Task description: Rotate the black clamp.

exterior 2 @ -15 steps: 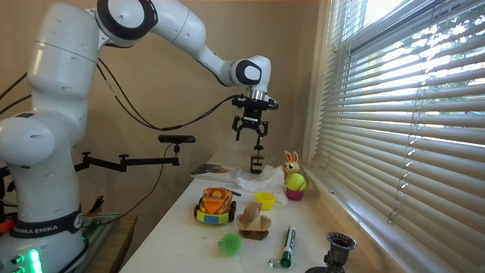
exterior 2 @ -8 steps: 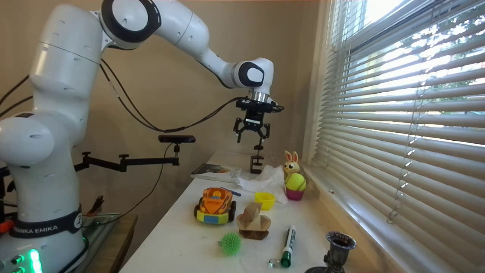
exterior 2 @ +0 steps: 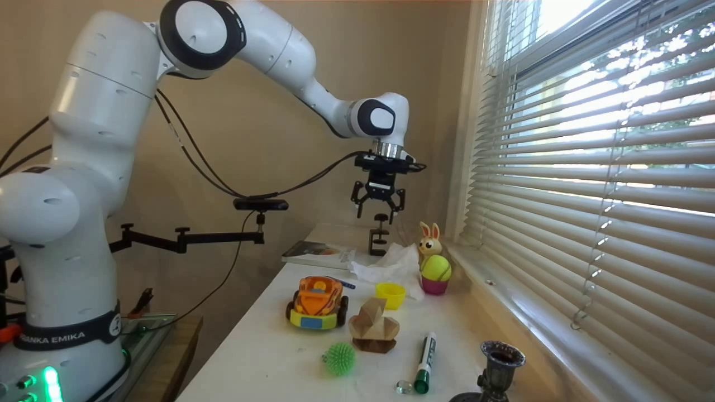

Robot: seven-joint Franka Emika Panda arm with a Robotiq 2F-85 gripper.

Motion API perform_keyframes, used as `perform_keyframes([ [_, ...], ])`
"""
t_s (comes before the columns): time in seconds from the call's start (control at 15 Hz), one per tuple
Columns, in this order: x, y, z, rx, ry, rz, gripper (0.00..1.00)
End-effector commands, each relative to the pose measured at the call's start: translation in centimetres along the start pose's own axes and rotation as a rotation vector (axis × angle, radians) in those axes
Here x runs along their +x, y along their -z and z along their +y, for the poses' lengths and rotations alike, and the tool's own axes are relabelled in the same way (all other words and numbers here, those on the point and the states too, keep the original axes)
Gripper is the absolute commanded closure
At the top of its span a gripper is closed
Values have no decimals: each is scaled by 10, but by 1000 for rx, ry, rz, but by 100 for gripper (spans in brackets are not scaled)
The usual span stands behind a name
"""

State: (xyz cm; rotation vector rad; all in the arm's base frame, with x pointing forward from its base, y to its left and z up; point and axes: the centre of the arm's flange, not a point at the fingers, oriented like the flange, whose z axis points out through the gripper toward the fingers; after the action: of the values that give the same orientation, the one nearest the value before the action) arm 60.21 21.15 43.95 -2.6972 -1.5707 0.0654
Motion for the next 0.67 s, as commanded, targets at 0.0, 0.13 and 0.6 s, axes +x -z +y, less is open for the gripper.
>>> perform_keyframes([
  [0.0, 16, -2, 13, -43, -2, -2, 0],
  [0.13, 21, -4, 15, -52, -4, 5, 0],
  [0.6, 43, -4, 18, -70, -25, 42, 0],
])
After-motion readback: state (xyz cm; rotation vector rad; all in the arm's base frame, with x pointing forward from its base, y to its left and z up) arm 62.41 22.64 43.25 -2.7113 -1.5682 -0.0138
